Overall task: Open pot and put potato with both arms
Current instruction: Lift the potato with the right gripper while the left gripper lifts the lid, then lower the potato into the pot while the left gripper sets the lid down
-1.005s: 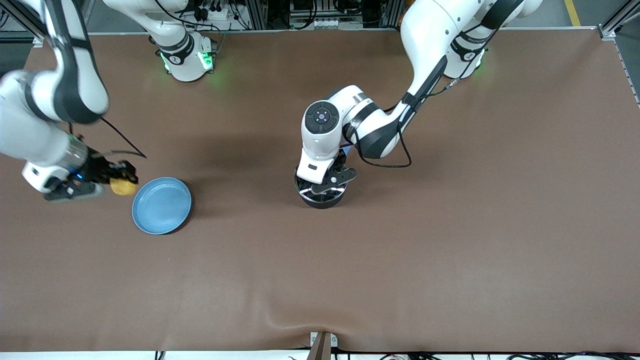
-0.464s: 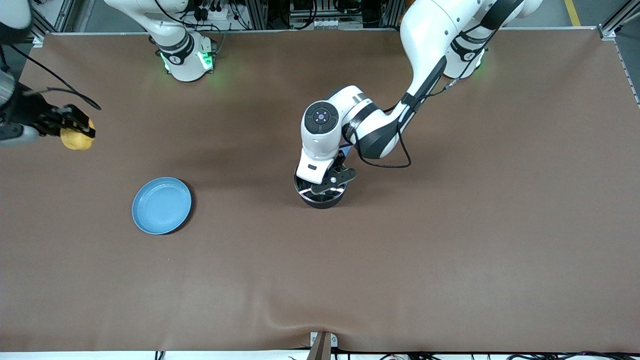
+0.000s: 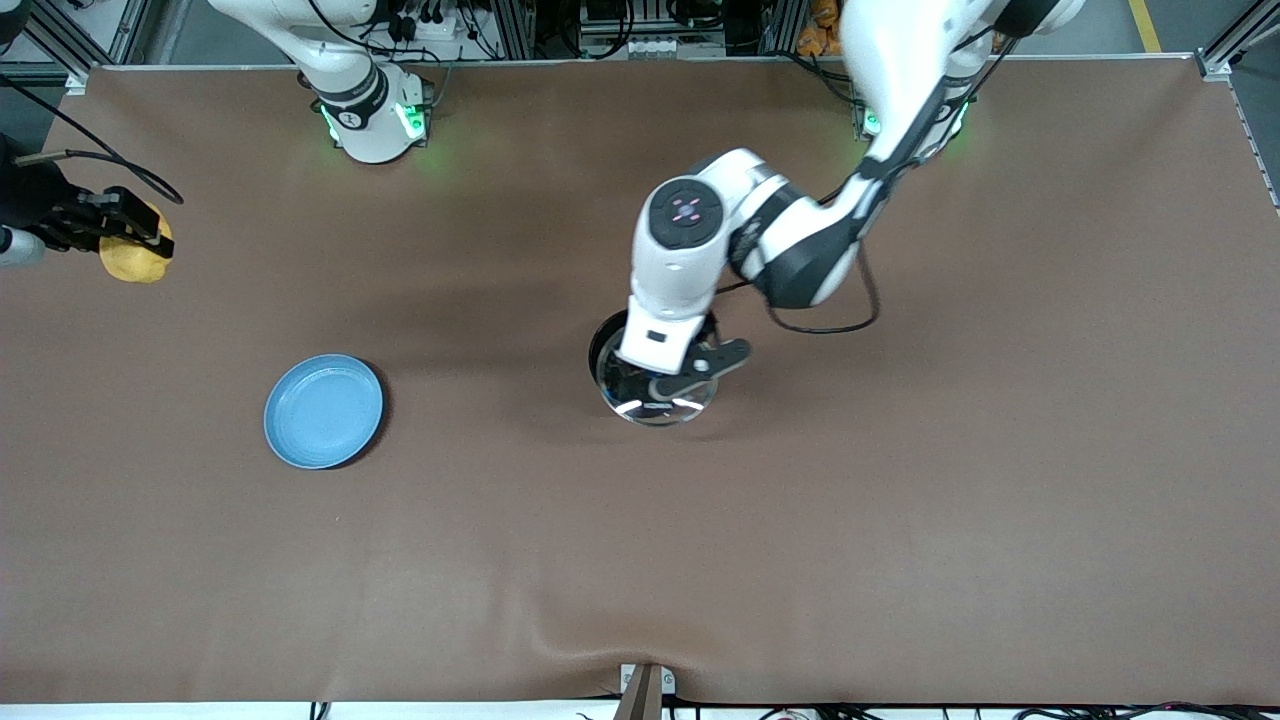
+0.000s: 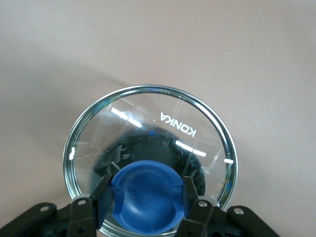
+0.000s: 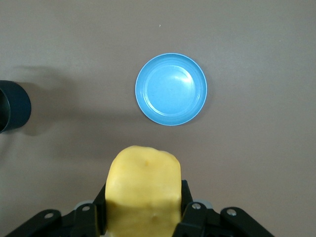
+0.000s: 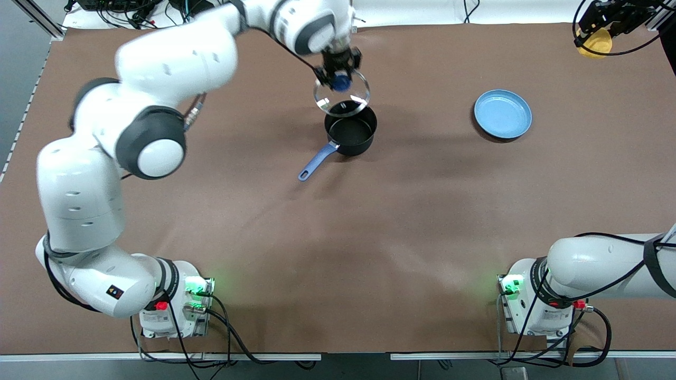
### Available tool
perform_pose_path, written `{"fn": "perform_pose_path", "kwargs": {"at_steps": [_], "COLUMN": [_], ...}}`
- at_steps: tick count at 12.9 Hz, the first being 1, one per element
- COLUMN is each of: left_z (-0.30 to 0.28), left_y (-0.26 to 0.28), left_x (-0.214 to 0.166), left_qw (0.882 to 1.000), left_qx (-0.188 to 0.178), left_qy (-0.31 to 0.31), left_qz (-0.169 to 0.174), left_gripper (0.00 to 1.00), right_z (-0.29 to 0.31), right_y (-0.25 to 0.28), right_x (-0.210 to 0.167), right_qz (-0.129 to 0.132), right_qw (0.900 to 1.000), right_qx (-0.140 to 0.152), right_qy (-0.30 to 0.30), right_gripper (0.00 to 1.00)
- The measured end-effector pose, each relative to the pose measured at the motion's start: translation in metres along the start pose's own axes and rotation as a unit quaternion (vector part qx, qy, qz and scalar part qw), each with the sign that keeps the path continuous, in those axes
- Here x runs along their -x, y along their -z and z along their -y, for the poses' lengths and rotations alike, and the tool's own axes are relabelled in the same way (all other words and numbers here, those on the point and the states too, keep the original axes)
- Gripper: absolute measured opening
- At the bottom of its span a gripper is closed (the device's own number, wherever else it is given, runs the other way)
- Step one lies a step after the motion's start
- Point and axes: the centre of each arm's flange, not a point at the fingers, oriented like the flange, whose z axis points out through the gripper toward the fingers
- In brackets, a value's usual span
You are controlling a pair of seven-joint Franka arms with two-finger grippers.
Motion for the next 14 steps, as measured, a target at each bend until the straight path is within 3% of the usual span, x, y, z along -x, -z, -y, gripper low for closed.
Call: {"fn": "perform_pose_path", "kwargs": {"at_steps": [3, 8, 10, 14], "left_z": [0.040, 0.118, 0.153, 0.209], "left_y": [0.056, 0.049, 0.038, 0.008], "left_x": [-0.054, -0.163, -0.200, -0.242], "left_qw": [1.000, 0.997, 0.995, 0.992], "left_qx": [-0.015, -0.040, -0.047, -0.058], "left_qy": [-0.009, -0.060, -0.081, -0.108], "left_qz": [-0.010, 0.002, 0.015, 0.035], "left_gripper": [0.61, 0.61, 0.61, 0.61], "right_z": [0.031, 0.153, 0.222, 0.310], "right_y": [-0.002, -0.008, -0.026, -0.087], "right_x": [-0.004, -0.007, -0.009, -0.033], "right_qz": [0.004, -0.018, -0.042, -0.051], "right_qw": [1.000, 0.997, 0.996, 0.996], "right_qx": [0.023, 0.041, 0.032, 0.002], "right_qy": [0.002, -0.057, -0.077, -0.077], "right_gripper": [0.56, 0.56, 0.56, 0.56]}}
